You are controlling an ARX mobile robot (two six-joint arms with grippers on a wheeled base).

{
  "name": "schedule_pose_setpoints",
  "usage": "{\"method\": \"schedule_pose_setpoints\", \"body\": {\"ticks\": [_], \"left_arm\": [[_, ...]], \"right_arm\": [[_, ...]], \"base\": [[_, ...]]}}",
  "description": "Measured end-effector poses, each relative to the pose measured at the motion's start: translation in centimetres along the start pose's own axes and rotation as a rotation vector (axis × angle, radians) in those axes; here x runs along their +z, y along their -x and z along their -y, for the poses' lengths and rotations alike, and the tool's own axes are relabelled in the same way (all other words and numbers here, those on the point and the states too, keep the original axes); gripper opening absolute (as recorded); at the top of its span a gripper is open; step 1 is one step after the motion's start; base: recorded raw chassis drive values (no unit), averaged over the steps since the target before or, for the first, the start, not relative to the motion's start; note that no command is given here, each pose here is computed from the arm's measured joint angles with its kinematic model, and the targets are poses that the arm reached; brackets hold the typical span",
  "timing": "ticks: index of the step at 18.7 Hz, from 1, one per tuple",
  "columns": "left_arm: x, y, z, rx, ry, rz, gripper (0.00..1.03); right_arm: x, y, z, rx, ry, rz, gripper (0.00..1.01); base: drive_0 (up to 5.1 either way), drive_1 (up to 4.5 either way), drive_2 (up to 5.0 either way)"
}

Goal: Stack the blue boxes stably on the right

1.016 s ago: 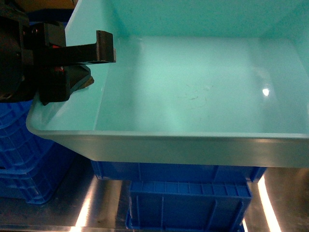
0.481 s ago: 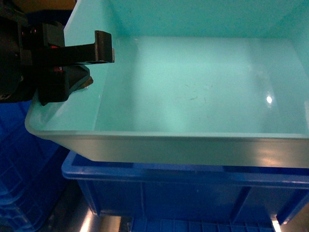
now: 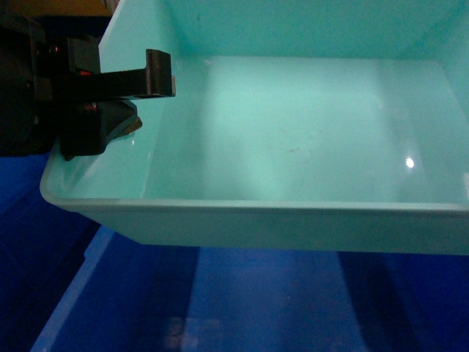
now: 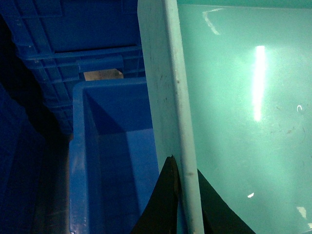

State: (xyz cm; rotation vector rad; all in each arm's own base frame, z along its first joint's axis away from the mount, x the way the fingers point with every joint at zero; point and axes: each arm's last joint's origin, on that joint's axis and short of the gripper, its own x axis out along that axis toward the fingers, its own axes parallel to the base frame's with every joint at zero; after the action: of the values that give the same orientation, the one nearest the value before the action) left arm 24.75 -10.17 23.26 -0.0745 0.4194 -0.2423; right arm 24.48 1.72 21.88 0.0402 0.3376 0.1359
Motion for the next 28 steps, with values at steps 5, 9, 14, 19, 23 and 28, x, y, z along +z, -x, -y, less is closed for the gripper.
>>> {"method": "schedule_pose_setpoints", "body": {"ticks": [5,9,14,19,23,28], "left_arm": [[0.0,0.0,0.0,0.001,0.000,-0.001,0.02],[0.3,-1.8,-0.3,-0.013,-0.004,-0.061,0.02],[-2.1,-6.1,-0.9,0.000,-0.014,-0.235,0.02],[-4.7,-10.2,-0.5,0.000,-0.007,-0.371,0.02],[-6.3,-11.9,-0.2,0.013,-0.013,-0.431,0.02],[-8.4,-13.0,-0.3,0.041,0.004,-0.507,0.02]], "right_arm": [[0.0,0.0,0.0,0.000,0.000,0.001,0.07],[-0.5,-1.1,0.1,-0.001,-0.003,-0.038,0.07],[-3.3,-5.5,0.6,-0.007,-0.022,-0.209,0.07],[-6.8,-8.6,2.2,-0.022,-0.051,-0.360,0.07],[-8.0,-9.5,2.7,-0.028,-0.050,-0.398,0.07],[-9.4,-10.0,2.4,-0.029,-0.020,-0.444,0.07]], "base": [[0.0,0.00,0.0],[0.0,0.00,0.0],[0.0,0.00,0.0],[0.0,0.00,0.0],[0.0,0.00,0.0],[0.0,0.00,0.0]]}}
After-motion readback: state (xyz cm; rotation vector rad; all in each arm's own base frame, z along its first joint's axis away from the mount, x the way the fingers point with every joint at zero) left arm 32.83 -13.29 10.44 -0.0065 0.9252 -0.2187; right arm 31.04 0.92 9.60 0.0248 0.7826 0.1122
